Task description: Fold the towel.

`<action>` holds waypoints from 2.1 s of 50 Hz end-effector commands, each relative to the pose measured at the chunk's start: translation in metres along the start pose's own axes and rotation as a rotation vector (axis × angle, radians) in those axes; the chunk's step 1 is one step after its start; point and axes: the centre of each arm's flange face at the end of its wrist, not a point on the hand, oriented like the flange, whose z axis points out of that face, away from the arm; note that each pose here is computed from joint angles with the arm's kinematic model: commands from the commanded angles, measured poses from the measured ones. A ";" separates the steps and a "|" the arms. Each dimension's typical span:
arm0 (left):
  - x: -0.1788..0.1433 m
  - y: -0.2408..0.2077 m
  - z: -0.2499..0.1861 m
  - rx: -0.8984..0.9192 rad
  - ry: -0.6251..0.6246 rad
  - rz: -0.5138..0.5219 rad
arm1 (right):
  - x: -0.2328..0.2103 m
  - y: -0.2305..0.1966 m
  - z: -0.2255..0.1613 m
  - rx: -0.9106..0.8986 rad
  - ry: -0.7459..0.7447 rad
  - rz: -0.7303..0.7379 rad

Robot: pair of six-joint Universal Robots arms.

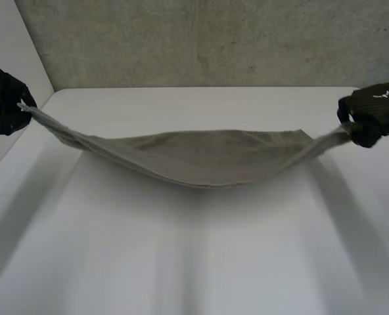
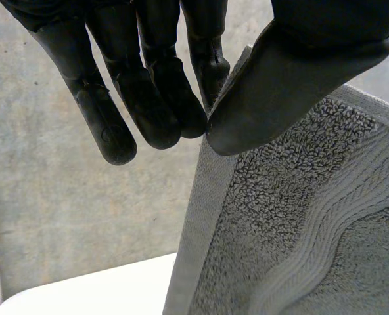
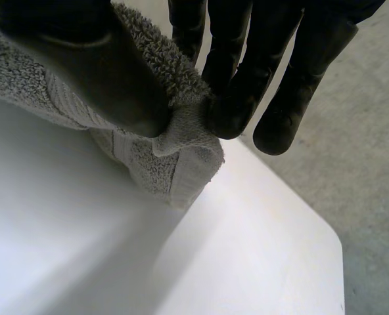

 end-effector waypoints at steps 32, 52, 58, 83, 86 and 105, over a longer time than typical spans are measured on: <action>-0.064 0.112 0.115 -0.214 -0.083 -0.172 | -0.025 0.060 0.160 0.016 0.086 0.027; -0.065 0.154 0.154 -0.220 -0.108 -0.150 | -0.030 0.087 0.202 -0.025 0.239 0.008; -0.064 0.147 0.154 -0.207 -0.113 -0.143 | -0.019 0.073 0.201 0.005 0.293 0.018; -0.019 0.113 0.090 -0.275 -0.059 0.195 | -0.045 0.054 0.101 -0.104 0.012 -0.038; -0.019 0.126 0.083 -0.320 -0.049 0.286 | -0.050 0.072 0.103 -0.096 0.007 -0.055; -0.032 0.169 0.087 -0.379 -0.049 0.313 | -0.052 0.113 0.118 -0.037 0.053 -0.045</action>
